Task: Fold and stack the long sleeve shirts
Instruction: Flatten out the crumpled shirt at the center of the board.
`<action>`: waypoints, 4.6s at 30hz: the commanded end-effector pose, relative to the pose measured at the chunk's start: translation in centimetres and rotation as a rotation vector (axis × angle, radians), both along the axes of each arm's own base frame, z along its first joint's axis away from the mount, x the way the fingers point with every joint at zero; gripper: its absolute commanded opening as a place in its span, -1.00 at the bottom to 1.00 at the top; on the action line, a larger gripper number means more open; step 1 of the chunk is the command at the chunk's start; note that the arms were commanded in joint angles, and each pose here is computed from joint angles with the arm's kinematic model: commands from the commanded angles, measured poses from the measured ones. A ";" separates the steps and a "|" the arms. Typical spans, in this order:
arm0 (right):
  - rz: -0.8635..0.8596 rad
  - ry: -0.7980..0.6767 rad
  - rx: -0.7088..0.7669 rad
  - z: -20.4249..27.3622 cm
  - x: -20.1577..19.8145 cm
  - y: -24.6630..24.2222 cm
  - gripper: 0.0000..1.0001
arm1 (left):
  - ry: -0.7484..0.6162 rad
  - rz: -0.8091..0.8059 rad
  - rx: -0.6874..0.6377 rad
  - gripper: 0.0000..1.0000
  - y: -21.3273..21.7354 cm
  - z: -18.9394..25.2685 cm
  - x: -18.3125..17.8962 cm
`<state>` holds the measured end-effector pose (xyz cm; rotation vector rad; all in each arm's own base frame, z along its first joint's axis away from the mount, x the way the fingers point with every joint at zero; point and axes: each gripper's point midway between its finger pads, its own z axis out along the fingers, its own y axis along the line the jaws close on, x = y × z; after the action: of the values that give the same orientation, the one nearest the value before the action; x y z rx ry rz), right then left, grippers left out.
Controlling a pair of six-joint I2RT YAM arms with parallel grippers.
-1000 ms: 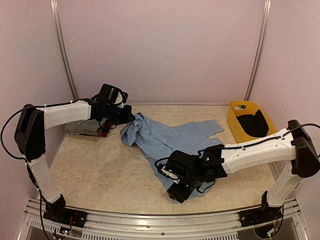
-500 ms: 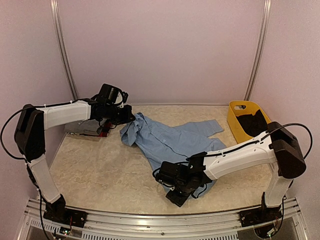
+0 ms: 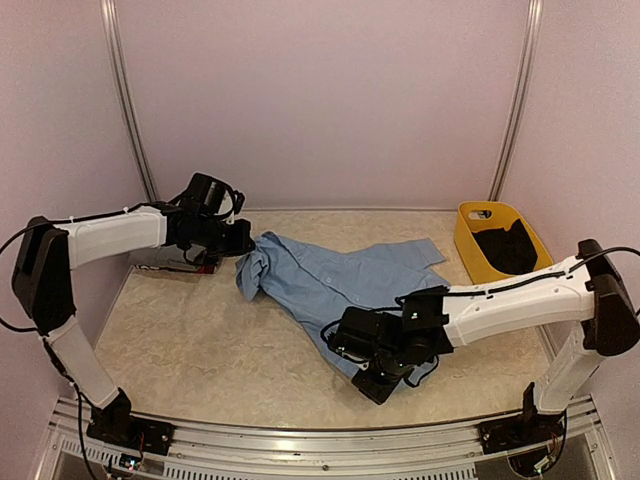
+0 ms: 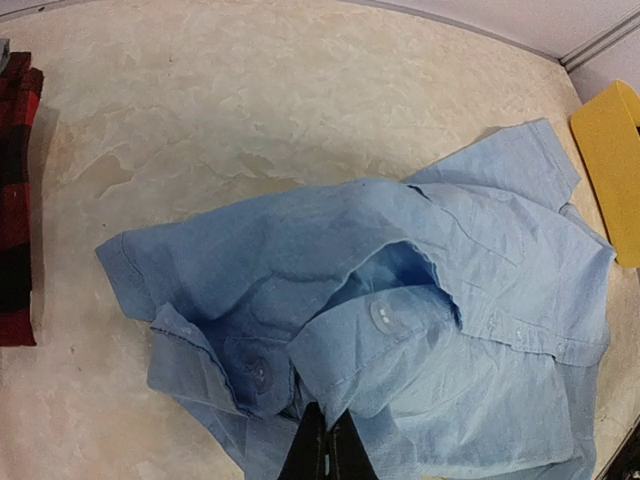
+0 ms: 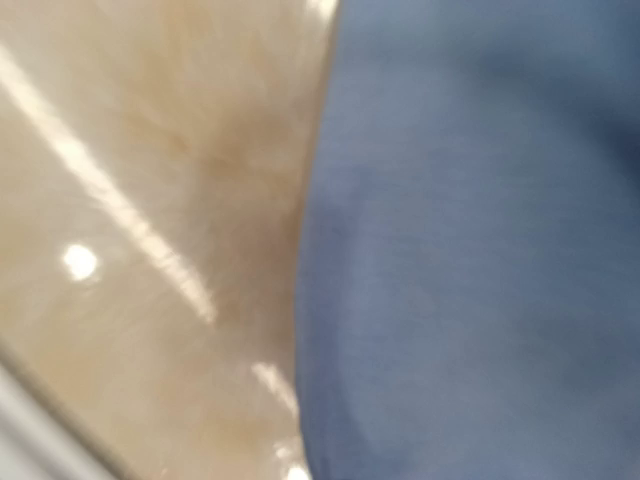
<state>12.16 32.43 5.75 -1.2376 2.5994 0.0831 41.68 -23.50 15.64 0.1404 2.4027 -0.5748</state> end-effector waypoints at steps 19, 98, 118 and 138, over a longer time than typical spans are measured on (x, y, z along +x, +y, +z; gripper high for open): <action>-0.510 -0.405 0.223 20.9 14.6 -14.9 -1.00 | -0.121 0.005 -0.008 -0.98 3.9 10.1 -2.1; -0.468 -0.461 0.360 21.0 26.2 -17.1 -1.00 | -0.264 -0.395 0.250 -1.00 -7.8 8.3 -10.6; -0.168 -0.584 0.778 40.6 10.6 -15.0 -1.00 | -0.867 -0.325 -0.004 -1.00 2.4 35.4 -22.2; -0.132 -0.513 0.964 45.6 2.8 -17.0 -1.00 | -0.925 -0.490 -0.261 -1.00 4.8 41.9 -29.2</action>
<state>14.71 17.16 52.12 -0.6935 1.7365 0.8403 14.07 -21.00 54.15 0.7579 1.4919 -0.7913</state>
